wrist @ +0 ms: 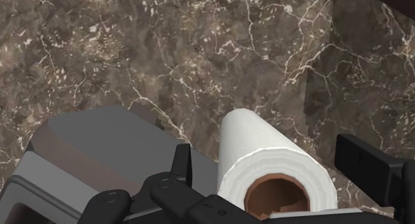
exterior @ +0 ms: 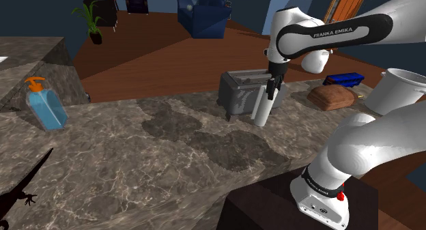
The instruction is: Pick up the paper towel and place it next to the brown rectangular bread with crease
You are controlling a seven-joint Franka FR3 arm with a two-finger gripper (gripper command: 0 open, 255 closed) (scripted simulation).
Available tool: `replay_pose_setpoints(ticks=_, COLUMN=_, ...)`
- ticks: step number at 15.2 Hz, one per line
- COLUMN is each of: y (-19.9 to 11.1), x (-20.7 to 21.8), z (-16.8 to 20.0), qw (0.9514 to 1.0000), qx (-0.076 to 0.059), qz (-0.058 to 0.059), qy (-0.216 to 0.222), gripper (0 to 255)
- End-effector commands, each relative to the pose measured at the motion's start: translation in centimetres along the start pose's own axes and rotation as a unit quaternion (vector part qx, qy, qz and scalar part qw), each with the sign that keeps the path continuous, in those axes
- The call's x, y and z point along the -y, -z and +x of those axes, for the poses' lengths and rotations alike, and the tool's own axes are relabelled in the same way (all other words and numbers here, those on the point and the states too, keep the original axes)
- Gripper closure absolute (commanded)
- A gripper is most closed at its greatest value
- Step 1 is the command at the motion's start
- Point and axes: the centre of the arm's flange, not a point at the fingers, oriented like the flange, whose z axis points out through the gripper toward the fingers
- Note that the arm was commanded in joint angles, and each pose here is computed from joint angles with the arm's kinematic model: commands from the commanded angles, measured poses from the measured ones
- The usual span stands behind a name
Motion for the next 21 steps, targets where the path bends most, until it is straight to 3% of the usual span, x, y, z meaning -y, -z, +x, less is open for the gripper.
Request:
replay_pose_setpoints(ticks=1, y=0.0, x=0.0, z=0.0, qw=1.0, qx=0.0, qz=0.0, qy=0.0, gripper=255)
replay_pose_setpoints(ticks=10, y=0.0, x=0.0, z=0.0, qw=1.0, qx=0.0, qz=0.0, qy=0.0, gripper=255)
replay_pose_setpoints(ticks=21, y=5.7, x=-0.5, z=-1.0, qw=1.0, qx=0.0, qz=0.0, qy=0.0, gripper=255)
